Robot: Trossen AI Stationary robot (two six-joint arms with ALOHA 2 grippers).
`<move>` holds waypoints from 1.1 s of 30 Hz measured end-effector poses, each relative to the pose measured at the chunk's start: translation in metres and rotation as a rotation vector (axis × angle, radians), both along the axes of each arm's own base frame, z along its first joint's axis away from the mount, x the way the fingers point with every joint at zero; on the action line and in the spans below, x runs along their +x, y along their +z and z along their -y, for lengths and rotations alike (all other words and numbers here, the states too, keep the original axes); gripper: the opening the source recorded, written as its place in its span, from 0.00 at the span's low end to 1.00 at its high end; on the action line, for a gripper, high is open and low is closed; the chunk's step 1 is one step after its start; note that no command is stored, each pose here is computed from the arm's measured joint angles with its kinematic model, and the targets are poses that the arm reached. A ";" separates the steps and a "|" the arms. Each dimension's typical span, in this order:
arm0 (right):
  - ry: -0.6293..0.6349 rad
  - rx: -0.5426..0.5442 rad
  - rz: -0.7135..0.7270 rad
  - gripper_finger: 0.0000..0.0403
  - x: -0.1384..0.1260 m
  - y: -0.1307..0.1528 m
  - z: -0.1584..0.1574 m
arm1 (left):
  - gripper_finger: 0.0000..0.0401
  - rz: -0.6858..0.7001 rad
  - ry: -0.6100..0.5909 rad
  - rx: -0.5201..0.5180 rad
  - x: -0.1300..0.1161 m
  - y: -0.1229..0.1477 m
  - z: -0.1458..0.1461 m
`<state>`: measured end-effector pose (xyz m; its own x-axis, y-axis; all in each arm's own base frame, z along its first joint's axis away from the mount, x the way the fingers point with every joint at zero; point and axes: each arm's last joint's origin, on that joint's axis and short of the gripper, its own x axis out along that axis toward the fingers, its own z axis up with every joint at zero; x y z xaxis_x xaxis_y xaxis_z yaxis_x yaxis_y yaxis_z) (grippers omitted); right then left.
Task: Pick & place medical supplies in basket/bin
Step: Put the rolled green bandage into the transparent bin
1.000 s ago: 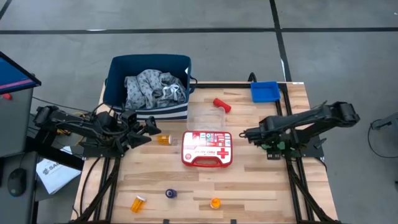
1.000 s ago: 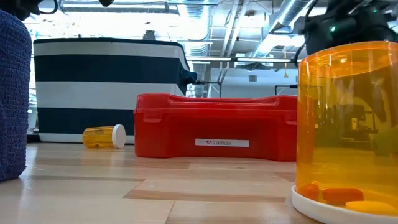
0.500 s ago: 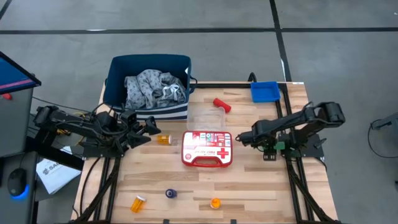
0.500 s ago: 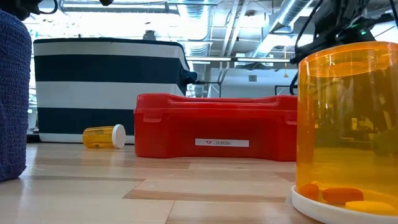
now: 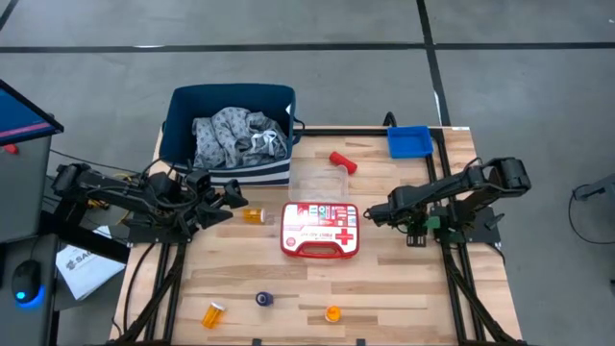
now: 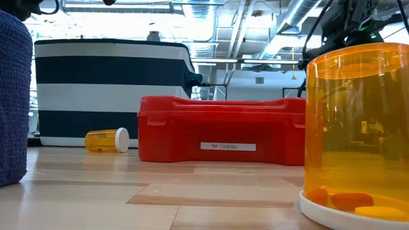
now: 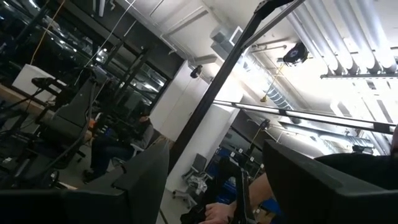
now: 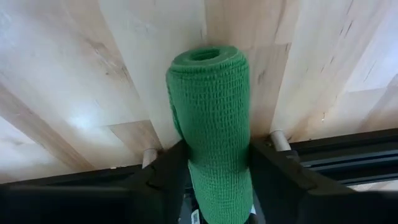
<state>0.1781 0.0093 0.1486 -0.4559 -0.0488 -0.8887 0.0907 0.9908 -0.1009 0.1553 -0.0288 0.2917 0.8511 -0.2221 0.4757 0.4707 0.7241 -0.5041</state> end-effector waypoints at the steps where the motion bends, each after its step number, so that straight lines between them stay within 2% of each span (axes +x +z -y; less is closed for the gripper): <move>1: -0.001 0.003 -0.001 0.35 0.000 0.000 0.000 | 0.62 0.001 0.000 0.000 0.000 0.000 0.000; 7: -0.021 0.044 0.002 0.22 -0.001 0.002 -0.001 | 0.62 0.000 0.000 0.000 0.000 0.000 0.000; 12: -0.050 0.076 0.017 0.19 -0.004 0.010 -0.003 | 0.62 0.001 0.000 0.000 0.000 0.000 0.000; 17: -0.152 0.113 0.138 0.19 -0.004 0.042 -0.004 | 0.62 0.001 0.000 0.000 0.000 0.000 0.000; 24: -0.433 0.215 0.576 0.19 -0.005 0.124 -0.007 | 0.62 -0.022 -0.002 -0.001 0.001 -0.002 0.000; 29: -0.654 0.302 1.012 0.19 -0.007 0.184 -0.005 | 0.62 -0.053 -0.007 -0.006 0.002 -0.005 0.000; 33: -0.732 0.355 1.336 0.19 -0.002 0.217 -0.003 | 0.62 -0.078 -0.001 -0.006 0.006 -0.003 0.001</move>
